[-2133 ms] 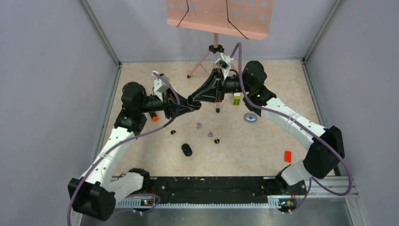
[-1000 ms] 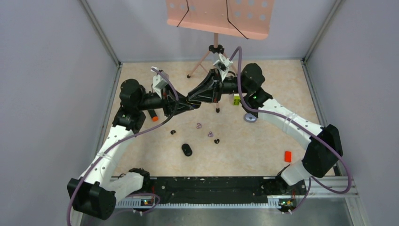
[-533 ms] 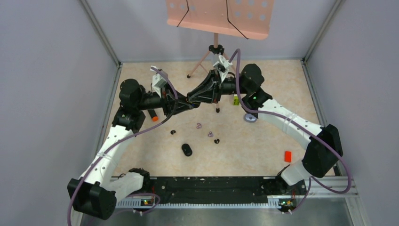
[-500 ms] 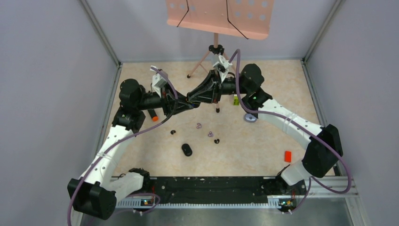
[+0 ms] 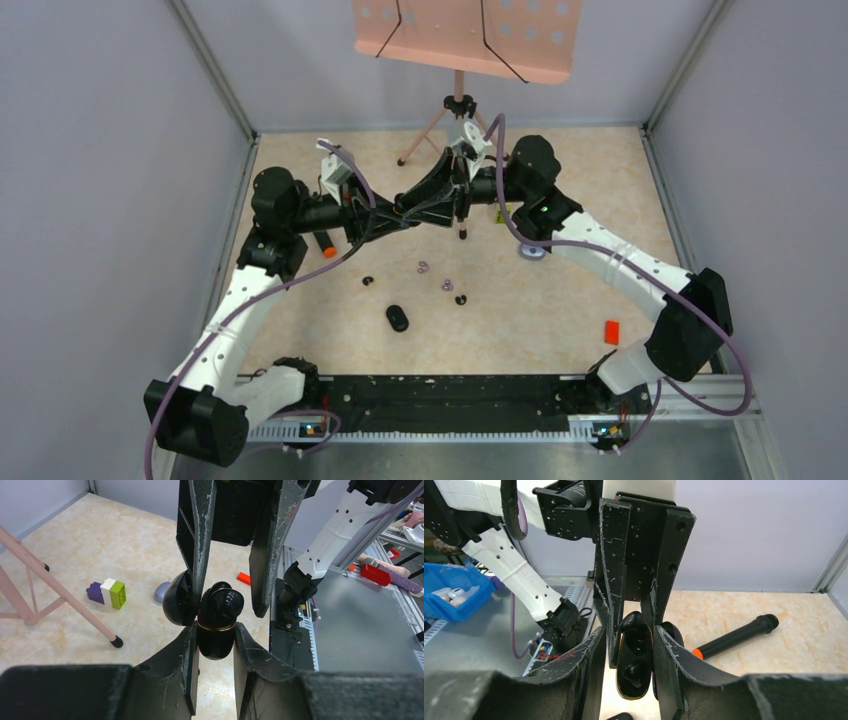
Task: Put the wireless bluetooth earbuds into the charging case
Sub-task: Insert the left earbud into the left side groove of the charging case, then close the charging case with the earbuds inside.
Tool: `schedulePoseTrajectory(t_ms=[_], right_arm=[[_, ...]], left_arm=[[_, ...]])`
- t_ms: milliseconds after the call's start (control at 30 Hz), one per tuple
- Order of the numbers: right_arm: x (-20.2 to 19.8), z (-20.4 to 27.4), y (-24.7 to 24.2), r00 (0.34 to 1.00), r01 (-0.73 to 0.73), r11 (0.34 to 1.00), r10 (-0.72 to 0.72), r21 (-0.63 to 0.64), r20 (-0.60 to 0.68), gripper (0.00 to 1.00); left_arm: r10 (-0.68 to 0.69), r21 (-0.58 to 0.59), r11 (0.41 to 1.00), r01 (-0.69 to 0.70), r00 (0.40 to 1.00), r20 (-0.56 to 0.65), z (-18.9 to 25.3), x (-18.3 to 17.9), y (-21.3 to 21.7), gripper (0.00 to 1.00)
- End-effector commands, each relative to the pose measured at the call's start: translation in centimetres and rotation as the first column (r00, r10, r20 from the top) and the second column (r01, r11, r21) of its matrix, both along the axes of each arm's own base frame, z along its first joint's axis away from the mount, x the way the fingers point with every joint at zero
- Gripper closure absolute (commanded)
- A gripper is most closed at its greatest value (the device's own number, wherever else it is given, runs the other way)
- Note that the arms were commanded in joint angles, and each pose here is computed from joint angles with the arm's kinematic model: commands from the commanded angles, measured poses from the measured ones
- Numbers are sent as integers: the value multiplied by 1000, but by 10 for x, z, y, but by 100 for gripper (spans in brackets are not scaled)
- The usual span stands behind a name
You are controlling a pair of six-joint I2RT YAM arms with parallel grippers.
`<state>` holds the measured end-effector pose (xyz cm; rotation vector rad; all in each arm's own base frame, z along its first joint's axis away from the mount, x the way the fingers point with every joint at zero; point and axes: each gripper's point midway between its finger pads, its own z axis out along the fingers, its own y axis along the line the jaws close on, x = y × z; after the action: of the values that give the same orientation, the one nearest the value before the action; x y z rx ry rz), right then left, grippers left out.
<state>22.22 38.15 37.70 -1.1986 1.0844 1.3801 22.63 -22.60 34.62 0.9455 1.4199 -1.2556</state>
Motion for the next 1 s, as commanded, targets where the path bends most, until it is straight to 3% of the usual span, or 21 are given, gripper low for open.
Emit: schedulePoseTrajectory(t_ms=[0, 167, 400, 567, 767, 967], right_arm=[[-4, 26, -4, 996, 25, 999, -28, 34, 82, 60], [-5, 45, -5, 993, 28, 998, -34, 62, 109, 51], [2, 69, -3, 991, 66, 995, -74, 73, 113, 47], [10, 50, -7, 990, 134, 991, -133, -20, 54, 47], [9, 11, -4, 989, 135, 979, -143, -153, -36, 37], [9, 3, 4, 988, 127, 979, -139, -162, -66, 36]], left_arm=[[-36, -20, 999, 39, 993, 116, 23, -12, 0, 100], [-31, -19, 999, 34, 994, 107, 18, -11, 0, 100], [-29, -18, 999, 32, 994, 106, 12, -11, 0, 100], [54, -36, 998, -50, 993, 101, 5, 4, 1, 100], [66, -48, 997, -62, 993, 94, 1, 7, 1, 100], [61, -48, 997, -56, 994, 96, 0, 5, 1, 100]])
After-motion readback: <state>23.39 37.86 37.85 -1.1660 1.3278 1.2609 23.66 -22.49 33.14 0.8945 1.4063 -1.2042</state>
